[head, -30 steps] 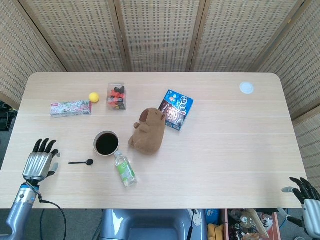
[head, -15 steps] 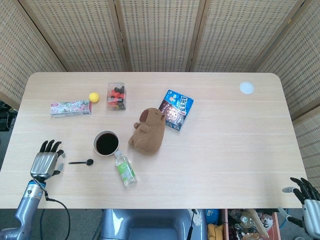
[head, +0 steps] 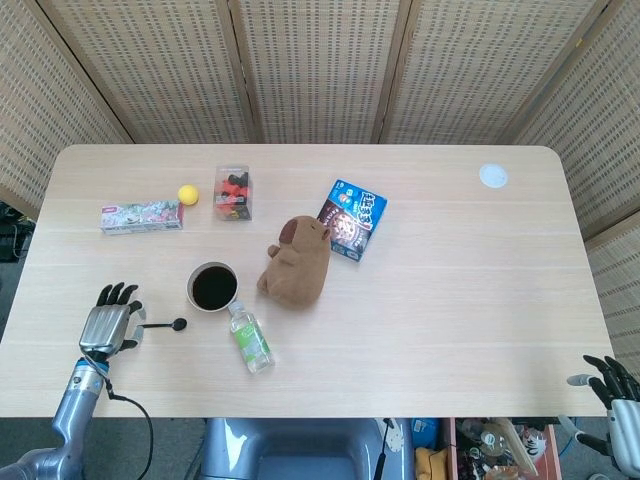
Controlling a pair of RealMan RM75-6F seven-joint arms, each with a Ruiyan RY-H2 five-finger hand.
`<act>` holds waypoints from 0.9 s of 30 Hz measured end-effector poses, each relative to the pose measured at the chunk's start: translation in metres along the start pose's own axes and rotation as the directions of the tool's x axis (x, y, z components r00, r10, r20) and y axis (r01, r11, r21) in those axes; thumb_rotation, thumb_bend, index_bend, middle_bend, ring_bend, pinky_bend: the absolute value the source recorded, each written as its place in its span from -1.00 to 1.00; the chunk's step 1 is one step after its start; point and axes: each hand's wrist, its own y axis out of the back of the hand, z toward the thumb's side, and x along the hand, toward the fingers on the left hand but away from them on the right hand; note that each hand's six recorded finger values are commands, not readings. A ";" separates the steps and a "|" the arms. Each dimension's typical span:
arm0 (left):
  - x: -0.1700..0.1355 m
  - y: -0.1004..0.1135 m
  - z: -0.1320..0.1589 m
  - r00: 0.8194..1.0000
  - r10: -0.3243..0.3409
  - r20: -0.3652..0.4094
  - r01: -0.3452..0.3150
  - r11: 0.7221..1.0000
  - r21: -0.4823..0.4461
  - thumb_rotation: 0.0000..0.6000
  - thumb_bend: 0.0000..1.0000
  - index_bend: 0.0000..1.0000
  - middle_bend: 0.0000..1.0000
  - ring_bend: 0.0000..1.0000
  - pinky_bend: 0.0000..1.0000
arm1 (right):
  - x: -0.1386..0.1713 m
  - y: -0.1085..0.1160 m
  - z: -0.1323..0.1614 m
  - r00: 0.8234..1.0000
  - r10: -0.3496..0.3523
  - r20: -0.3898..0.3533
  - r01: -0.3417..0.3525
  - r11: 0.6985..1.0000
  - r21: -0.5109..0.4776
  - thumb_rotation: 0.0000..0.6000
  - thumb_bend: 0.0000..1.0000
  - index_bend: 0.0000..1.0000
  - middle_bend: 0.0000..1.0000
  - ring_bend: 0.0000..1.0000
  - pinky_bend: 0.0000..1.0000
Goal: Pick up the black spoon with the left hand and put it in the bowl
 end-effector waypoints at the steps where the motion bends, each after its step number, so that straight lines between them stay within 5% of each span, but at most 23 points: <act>1: 0.000 -0.001 0.000 1.000 -0.002 -0.001 0.002 1.000 -0.004 1.00 -0.16 -0.06 -0.76 -1.00 -1.00 | 0.000 0.000 0.000 1.000 0.000 0.001 0.000 1.000 0.000 1.00 -0.40 -0.14 -0.47 -0.74 -0.57; 27: 0.004 -0.011 0.001 0.999 -0.023 -0.025 0.022 0.999 -0.023 1.00 -0.17 0.00 -0.76 -1.00 -1.00 | 0.003 0.000 -0.006 1.000 -0.001 0.020 0.001 1.000 0.002 1.00 -0.40 -0.14 -0.47 -0.74 -0.57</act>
